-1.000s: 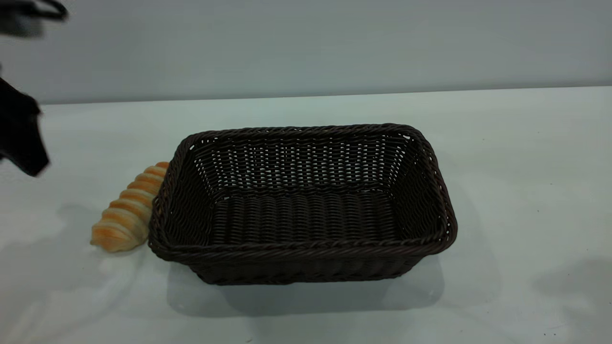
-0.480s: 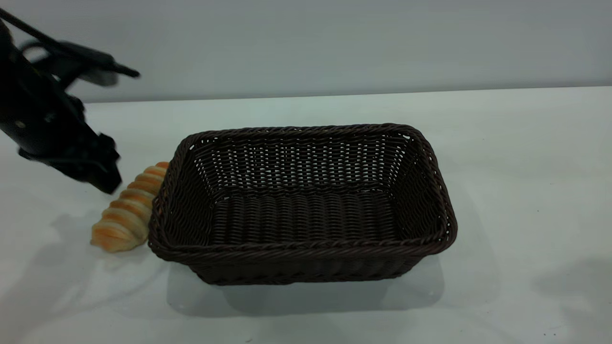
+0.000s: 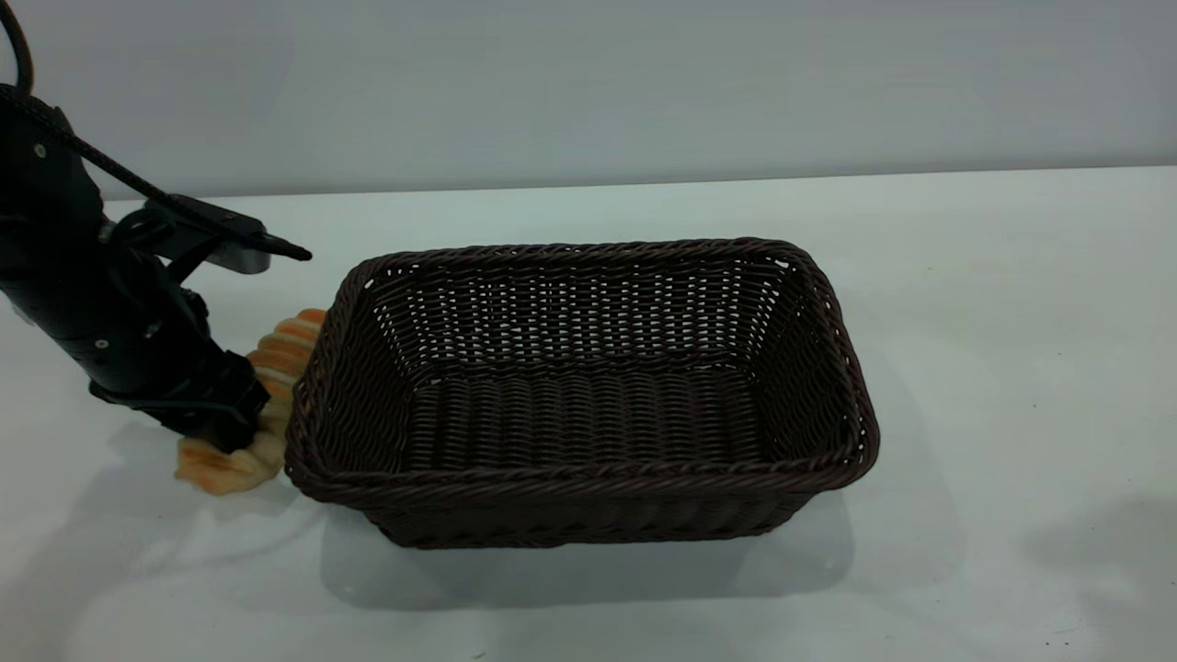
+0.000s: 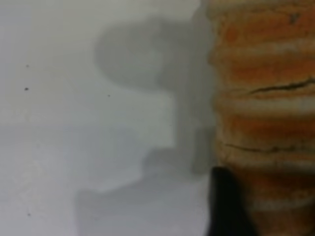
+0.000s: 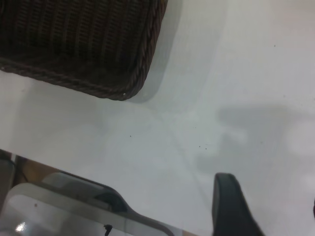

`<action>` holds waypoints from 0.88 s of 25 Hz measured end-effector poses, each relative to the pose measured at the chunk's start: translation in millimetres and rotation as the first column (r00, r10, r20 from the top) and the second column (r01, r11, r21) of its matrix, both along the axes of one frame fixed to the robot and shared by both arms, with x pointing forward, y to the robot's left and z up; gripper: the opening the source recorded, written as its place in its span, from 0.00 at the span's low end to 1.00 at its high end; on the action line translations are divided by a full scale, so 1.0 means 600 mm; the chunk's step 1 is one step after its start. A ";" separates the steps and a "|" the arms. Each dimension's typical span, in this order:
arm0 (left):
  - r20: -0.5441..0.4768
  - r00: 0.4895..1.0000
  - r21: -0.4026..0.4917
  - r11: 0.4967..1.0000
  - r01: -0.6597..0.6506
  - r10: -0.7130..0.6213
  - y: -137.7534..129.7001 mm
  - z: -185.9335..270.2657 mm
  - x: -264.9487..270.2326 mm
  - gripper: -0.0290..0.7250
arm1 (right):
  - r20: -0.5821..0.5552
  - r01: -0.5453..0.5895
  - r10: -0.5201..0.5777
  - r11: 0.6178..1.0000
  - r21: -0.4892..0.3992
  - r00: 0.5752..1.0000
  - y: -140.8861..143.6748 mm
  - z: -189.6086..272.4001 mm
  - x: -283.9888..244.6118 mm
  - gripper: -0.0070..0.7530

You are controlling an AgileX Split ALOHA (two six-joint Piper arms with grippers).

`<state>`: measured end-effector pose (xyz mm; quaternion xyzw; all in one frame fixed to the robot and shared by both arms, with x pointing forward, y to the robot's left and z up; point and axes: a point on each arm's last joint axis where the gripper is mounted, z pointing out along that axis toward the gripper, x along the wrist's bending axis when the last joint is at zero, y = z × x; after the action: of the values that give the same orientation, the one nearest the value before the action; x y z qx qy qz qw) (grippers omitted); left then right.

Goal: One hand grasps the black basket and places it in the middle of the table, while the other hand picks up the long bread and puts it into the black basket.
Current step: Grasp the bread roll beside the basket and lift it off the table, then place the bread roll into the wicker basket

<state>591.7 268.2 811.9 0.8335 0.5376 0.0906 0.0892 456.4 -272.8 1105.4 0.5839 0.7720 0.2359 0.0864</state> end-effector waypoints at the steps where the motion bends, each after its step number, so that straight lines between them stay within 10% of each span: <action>1: 0.001 1.000 -0.002 1.000 -0.001 0.001 -0.001 0.002 0.000 0.44 | 0.000 0.000 0.000 1.000 0.000 1.000 0.000 0.000 0.000 0.56; 5: 0.006 1.000 -0.005 1.000 0.004 -0.004 -0.003 0.024 0.000 0.14 | 0.000 0.000 0.000 1.000 0.000 1.000 0.000 0.000 0.000 0.56; 16: 0.275 0.960 -0.060 0.998 -0.031 0.046 -0.007 0.216 0.000 0.12 | 0.000 0.000 0.000 1.000 0.000 1.000 0.000 0.000 0.000 0.56; 22: 0.220 0.975 -0.077 0.997 0.000 0.017 -0.030 0.237 -0.021 0.12 | -0.001 0.000 0.000 1.000 0.000 1.000 0.000 0.000 0.000 0.56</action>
<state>579.3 250.0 953.9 0.8118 0.5312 0.1625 0.1799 456.3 -272.8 1105.4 0.5839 0.7721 0.2357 0.0861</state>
